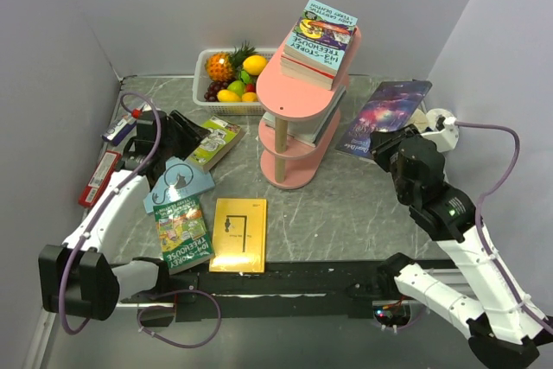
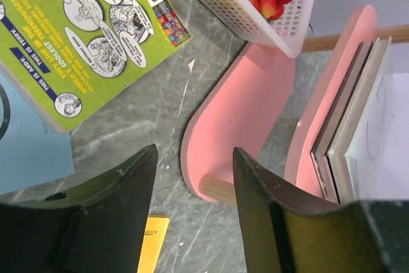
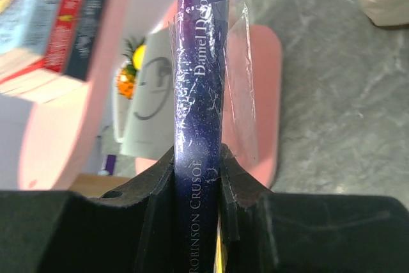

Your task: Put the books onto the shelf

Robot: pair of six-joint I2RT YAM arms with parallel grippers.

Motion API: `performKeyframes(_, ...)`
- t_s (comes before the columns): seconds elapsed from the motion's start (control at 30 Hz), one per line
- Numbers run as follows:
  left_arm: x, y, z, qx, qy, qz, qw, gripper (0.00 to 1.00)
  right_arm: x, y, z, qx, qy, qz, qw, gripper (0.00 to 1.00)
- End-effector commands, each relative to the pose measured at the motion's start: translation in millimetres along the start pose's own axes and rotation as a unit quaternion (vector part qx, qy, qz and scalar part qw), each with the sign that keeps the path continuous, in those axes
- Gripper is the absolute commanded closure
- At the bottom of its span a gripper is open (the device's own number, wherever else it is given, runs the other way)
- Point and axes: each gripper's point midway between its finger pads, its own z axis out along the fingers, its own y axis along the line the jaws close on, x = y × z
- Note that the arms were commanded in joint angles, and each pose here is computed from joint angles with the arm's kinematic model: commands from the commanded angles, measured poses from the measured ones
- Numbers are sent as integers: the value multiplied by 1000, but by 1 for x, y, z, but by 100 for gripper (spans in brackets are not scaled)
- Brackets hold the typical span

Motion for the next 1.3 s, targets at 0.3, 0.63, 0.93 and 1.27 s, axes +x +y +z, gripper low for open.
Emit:
performKeyframes(0.3, -24, -33, 8, 69, -2, -25, 997, 44, -69, 45, 28, -119, -66, 92, 986, 100)
performKeyframes(0.63, -22, -39, 16, 97, 12, -37, 994, 45, -50, 48, 66, -193, 24, 125, 973, 100)
performKeyframes(0.93, -24, -48, 22, 126, 21, -45, 991, 45, -46, 51, 64, -231, 21, 116, 966, 100)
performKeyframes(1.27, -25, -52, 27, 133, 28, -52, 989, 45, -60, 59, 49, -237, 0, 92, 967, 100)
